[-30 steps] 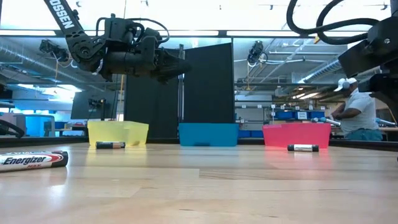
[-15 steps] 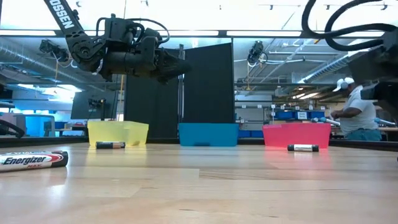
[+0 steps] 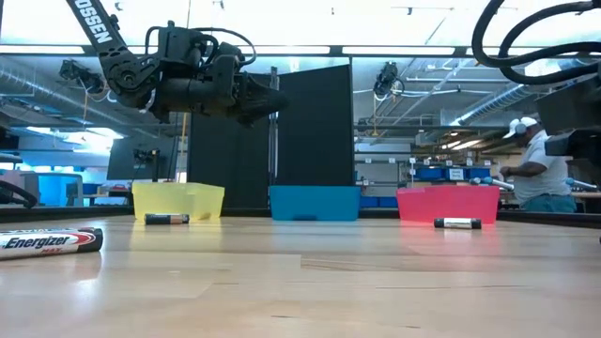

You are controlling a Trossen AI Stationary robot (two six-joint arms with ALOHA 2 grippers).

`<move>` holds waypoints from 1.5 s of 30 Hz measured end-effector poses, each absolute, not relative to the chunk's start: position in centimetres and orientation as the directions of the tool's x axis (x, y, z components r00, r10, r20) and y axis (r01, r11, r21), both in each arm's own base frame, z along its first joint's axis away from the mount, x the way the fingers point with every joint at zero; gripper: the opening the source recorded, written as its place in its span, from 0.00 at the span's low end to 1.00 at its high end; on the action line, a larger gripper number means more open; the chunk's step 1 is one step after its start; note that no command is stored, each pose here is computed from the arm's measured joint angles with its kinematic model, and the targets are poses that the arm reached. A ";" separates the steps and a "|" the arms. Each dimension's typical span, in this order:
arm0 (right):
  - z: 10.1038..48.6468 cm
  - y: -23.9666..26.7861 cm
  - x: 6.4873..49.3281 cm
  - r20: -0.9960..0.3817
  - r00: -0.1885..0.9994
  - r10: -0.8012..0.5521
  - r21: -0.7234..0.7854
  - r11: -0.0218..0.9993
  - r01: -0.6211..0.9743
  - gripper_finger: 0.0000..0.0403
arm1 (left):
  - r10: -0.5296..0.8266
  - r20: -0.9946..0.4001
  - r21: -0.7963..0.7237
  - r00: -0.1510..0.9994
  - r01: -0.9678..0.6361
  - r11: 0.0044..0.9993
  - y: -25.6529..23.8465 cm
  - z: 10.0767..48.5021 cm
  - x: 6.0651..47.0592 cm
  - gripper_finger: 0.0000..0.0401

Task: Sort batteries
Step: Put the black orange battery into the blue bin

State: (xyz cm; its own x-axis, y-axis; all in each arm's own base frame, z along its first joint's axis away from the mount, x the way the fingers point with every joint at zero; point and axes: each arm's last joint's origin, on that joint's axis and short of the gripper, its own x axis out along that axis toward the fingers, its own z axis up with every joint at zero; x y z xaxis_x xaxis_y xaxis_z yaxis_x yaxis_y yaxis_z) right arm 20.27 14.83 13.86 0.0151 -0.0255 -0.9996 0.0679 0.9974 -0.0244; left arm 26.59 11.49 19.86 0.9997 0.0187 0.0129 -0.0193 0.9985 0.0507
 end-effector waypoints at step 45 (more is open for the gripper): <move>13.7 14.8 20.5 -0.999 0.044 -0.032 -0.032 0.999 -0.007 0.61 | 0.019 -0.006 0.041 1.000 -0.018 0.999 11.5 19.7 26.6 0.30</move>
